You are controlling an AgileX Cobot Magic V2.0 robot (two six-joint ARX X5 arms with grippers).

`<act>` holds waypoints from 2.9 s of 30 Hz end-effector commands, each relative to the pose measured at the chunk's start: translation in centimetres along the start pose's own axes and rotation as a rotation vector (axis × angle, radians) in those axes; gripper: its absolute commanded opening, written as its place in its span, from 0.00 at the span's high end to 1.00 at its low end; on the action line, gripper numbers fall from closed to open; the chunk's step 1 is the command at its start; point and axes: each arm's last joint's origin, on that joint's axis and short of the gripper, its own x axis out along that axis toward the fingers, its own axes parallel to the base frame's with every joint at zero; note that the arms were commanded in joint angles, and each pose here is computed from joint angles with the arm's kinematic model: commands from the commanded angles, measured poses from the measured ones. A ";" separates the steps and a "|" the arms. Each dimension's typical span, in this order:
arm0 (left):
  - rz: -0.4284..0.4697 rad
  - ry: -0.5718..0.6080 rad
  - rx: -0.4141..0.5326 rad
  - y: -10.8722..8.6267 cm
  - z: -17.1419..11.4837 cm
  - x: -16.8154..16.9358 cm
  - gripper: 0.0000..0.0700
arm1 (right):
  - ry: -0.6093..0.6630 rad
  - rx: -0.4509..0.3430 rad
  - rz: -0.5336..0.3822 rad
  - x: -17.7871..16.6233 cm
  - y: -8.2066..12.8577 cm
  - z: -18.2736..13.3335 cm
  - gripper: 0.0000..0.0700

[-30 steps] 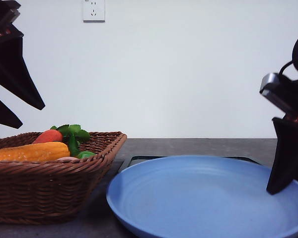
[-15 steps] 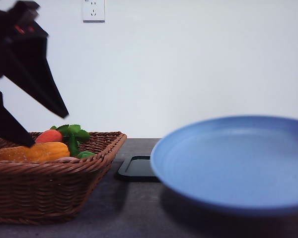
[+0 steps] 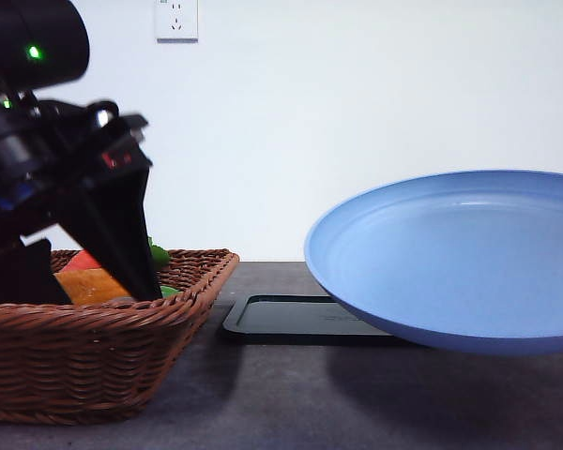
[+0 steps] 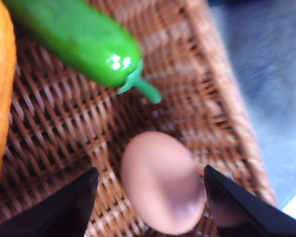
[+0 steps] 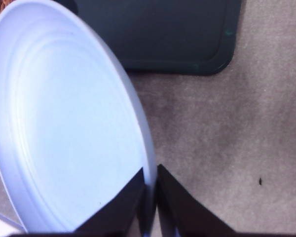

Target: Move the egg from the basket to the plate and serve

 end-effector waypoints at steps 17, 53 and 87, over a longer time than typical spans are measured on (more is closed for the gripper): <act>0.002 0.035 0.018 0.0 0.2 1.2 0.68 | -0.003 -0.005 0.005 -0.1 0.1 0.2 1.00; -0.162 -0.248 0.722 -15.3 4.2 -1.6 0.69 | 0.175 0.035 0.162 1.6 0.6 -0.3 1.00; -0.104 -0.132 0.832 -17.7 1.6 2.6 0.40 | 0.254 0.031 0.228 1.7 0.9 -0.9 1.00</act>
